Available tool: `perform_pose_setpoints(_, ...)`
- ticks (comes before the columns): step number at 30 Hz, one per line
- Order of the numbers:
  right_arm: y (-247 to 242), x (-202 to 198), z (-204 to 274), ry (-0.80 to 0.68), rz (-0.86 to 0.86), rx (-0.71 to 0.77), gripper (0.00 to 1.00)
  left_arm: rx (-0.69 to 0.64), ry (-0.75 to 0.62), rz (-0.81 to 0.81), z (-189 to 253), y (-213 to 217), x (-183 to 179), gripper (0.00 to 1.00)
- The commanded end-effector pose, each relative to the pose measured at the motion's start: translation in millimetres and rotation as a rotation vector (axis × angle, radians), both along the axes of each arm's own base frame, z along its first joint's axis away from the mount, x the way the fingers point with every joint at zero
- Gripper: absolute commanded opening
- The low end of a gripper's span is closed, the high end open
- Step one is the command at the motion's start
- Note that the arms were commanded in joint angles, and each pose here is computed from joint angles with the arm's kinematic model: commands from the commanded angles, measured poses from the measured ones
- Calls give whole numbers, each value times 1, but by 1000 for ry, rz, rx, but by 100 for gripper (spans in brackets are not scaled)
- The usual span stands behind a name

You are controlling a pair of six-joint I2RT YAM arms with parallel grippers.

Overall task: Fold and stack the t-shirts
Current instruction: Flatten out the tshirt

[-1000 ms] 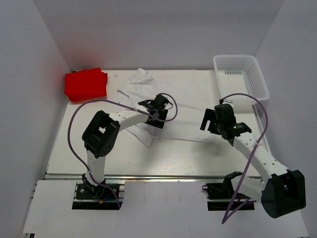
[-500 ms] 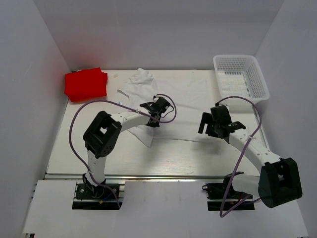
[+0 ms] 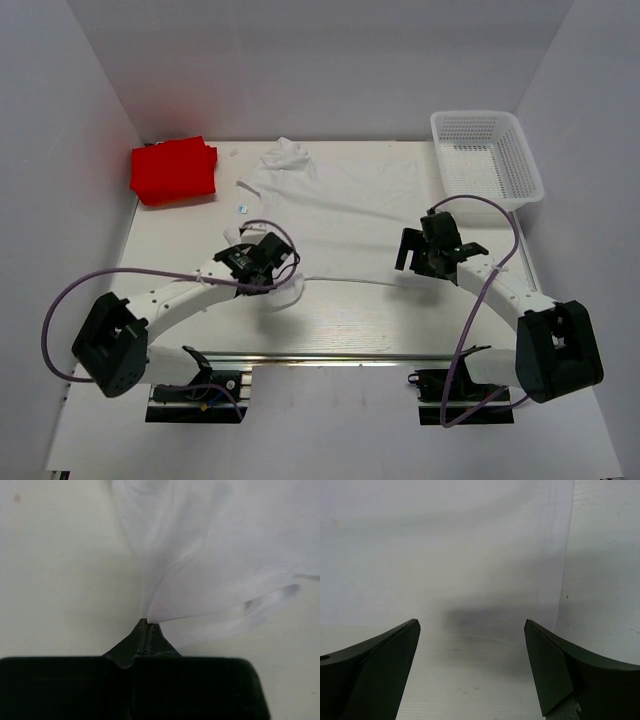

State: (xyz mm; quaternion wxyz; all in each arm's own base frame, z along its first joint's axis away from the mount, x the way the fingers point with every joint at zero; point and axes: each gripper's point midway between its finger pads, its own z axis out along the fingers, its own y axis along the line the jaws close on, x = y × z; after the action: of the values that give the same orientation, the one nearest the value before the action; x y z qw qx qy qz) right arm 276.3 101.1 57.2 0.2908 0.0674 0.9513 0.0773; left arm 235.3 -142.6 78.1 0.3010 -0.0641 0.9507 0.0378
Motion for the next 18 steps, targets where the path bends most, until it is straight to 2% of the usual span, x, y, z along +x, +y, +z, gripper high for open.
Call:
perform_pose_setpoints(1,-1,4,5,-48,7,4,90,33,118,155,-18,35,-47,0)
perform_pose_setpoints(8,-1,3,1,-37,3,9,90,46,230,289,-21,68,-99,0)
perform_pose_setpoints(10,-1,3,0,-28,4,-4,90,65,252,337,-20,76,-109,7)
perform_pose_setpoints(11,-1,3,-2,-24,5,-6,90,55,264,336,-20,74,-111,16)
perform_pose_setpoints(12,-3,3,-2,-22,-1,-14,90,63,270,337,-20,76,-113,55)
perform_pose_setpoints(14,-6,3,-5,-10,-13,-27,90,91,309,339,-24,77,-118,93)
perform_pose_setpoints(15,-6,4,-5,-10,-15,-31,90,82,302,338,-22,75,-115,100)
perform_pose_setpoints(18,-3,7,1,-23,-9,-18,90,67,290,337,-6,67,-107,100)
